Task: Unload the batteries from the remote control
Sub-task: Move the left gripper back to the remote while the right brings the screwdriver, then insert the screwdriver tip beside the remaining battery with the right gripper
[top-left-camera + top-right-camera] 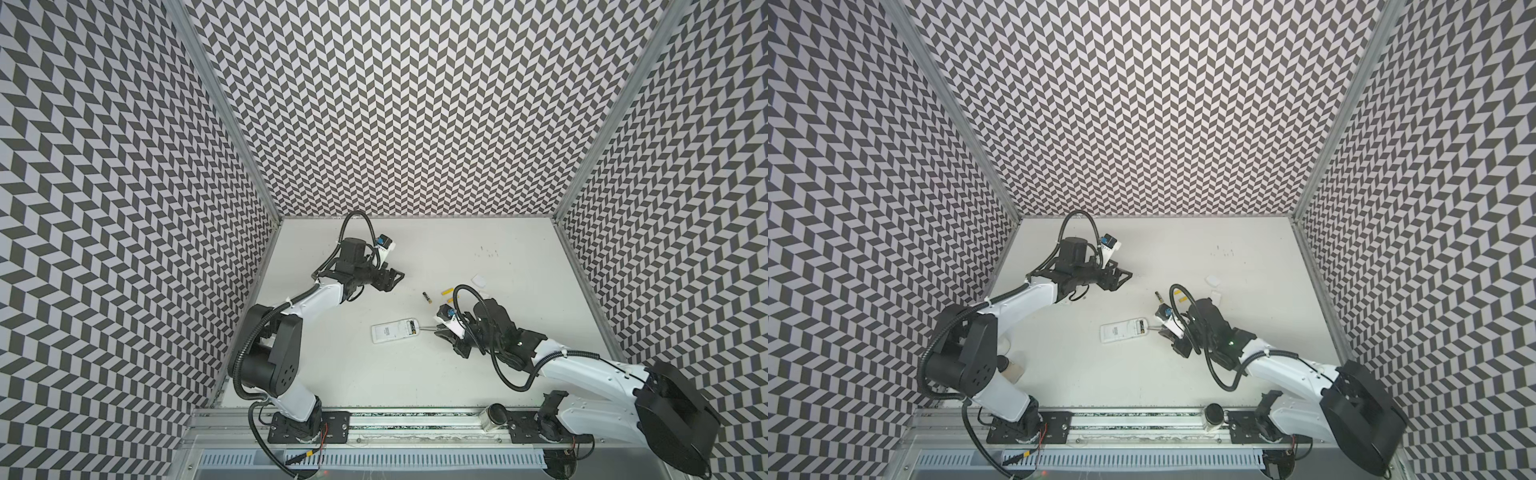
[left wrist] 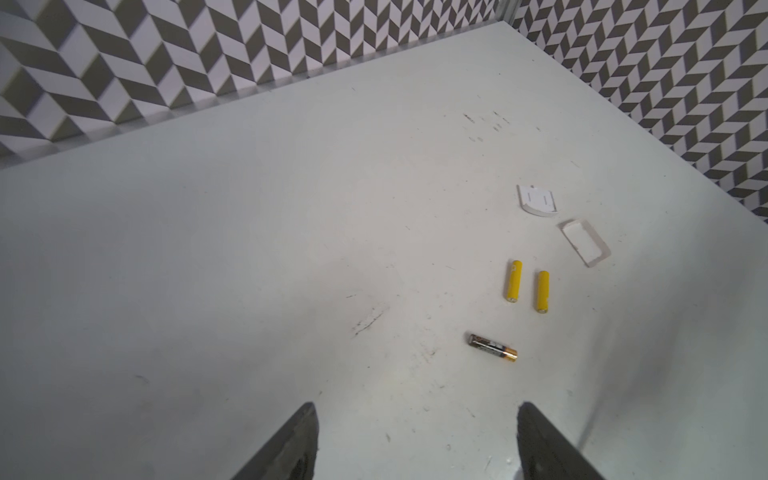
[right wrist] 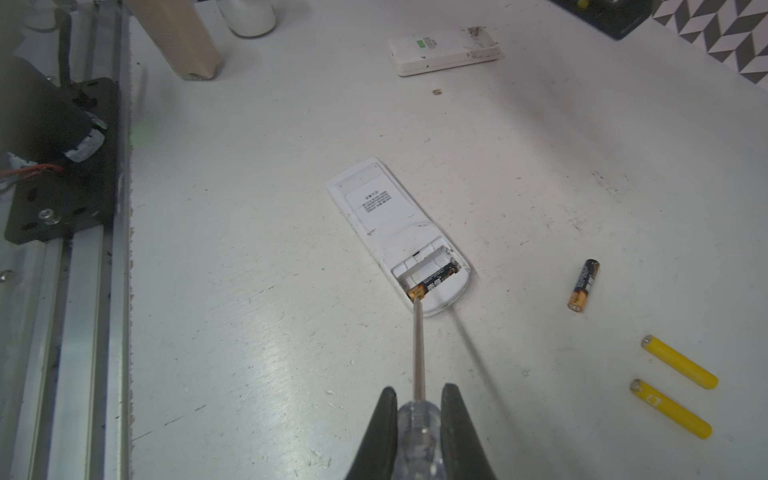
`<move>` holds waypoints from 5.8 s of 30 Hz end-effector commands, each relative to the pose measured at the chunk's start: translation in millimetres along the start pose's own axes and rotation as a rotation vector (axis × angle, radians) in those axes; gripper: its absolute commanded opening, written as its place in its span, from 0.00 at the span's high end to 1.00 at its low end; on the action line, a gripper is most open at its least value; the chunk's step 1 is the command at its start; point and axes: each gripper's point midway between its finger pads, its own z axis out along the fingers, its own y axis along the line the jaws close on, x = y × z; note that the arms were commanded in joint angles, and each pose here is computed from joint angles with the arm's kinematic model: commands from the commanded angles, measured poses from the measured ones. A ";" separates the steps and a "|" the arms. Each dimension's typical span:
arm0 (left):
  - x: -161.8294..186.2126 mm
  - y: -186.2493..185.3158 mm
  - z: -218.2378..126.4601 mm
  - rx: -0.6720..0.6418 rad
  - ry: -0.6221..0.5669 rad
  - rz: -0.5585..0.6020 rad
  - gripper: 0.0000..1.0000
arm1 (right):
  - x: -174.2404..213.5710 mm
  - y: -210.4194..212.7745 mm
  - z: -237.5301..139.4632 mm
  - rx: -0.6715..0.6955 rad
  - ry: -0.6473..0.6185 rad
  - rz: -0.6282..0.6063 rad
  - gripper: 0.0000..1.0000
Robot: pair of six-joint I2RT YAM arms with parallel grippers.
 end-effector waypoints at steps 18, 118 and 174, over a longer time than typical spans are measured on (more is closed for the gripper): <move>3.6 47.3 -44.0 -0.110 -0.069 -0.014 0.06 | 3.9 1.1 37.5 -0.042 0.133 -0.076 1.00; 222.9 -33.6 -61.8 0.621 0.520 0.818 0.33 | -59.7 47.1 131.2 -0.143 -0.069 -1.018 1.00; 225.9 -41.7 -71.2 0.646 0.553 0.783 0.44 | -53.7 45.5 134.1 -0.035 -0.136 -0.837 1.00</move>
